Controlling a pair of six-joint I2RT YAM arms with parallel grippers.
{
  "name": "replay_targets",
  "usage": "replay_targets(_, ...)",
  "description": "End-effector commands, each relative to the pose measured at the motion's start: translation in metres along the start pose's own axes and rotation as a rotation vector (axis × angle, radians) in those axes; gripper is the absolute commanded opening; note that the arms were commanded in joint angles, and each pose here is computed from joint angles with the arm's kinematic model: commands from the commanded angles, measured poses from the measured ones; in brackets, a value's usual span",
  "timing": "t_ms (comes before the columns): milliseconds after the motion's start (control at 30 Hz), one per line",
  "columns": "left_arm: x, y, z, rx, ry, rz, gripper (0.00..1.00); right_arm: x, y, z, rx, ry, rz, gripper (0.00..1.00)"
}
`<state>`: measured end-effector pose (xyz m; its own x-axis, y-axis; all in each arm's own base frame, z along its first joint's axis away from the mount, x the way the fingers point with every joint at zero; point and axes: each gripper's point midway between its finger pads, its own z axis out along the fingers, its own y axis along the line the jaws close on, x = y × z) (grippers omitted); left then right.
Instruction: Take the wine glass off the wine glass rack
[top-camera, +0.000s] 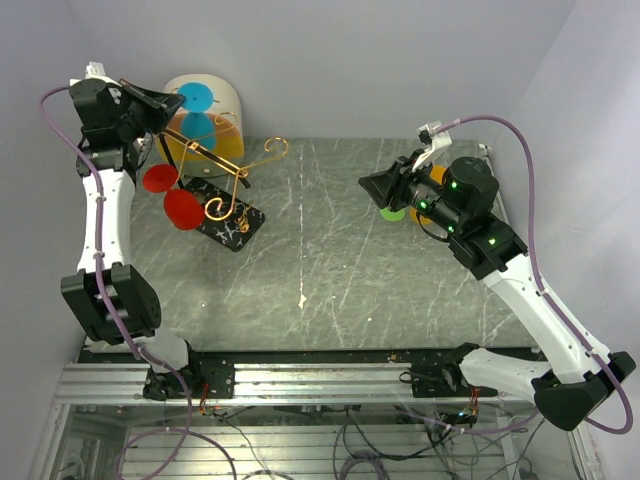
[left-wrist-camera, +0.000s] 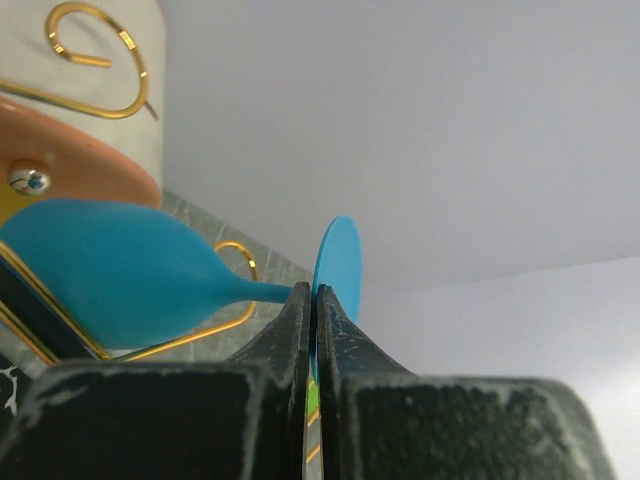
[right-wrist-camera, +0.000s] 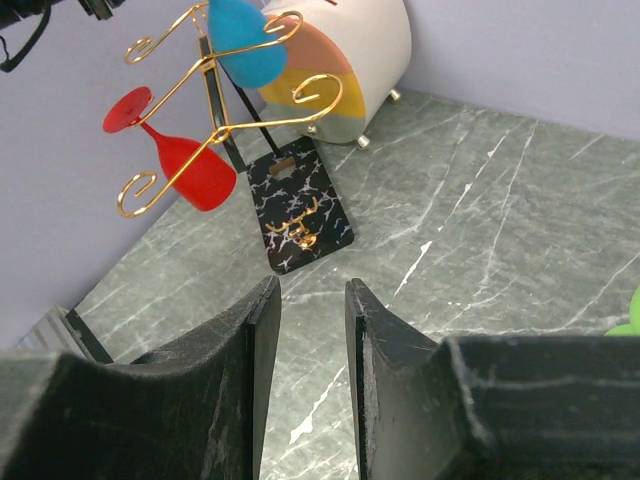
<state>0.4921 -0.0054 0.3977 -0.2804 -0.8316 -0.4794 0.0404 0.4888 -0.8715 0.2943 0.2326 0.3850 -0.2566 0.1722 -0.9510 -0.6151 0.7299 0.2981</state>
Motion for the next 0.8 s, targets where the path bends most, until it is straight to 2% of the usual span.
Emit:
replay_targets(0,-0.029,-0.075,-0.036,0.166,-0.114,0.104,0.07,-0.003,0.004,-0.001,-0.014,-0.022,0.005,0.32)
replay_targets(267,-0.041,-0.117,-0.073,0.284,-0.239,0.172,0.07,-0.003,0.006,0.0,-0.027,-0.021,0.01,0.32)
replay_targets(433,-0.026,-0.165,-0.108,0.52,-0.214,0.134,0.07,-0.006,0.017,0.0,-0.085,-0.014,-0.006,0.33)
replay_targets(633,0.01,-0.198,-0.167,0.799,-0.117,0.04,0.07,-0.012,0.061,-0.008,-0.339,-0.02,-0.023,0.38)
replay_targets(767,0.037,-0.209,-0.212,0.929,-0.062,0.012,0.07,-0.019,0.096,-0.016,-0.556,-0.036,-0.006,0.47)
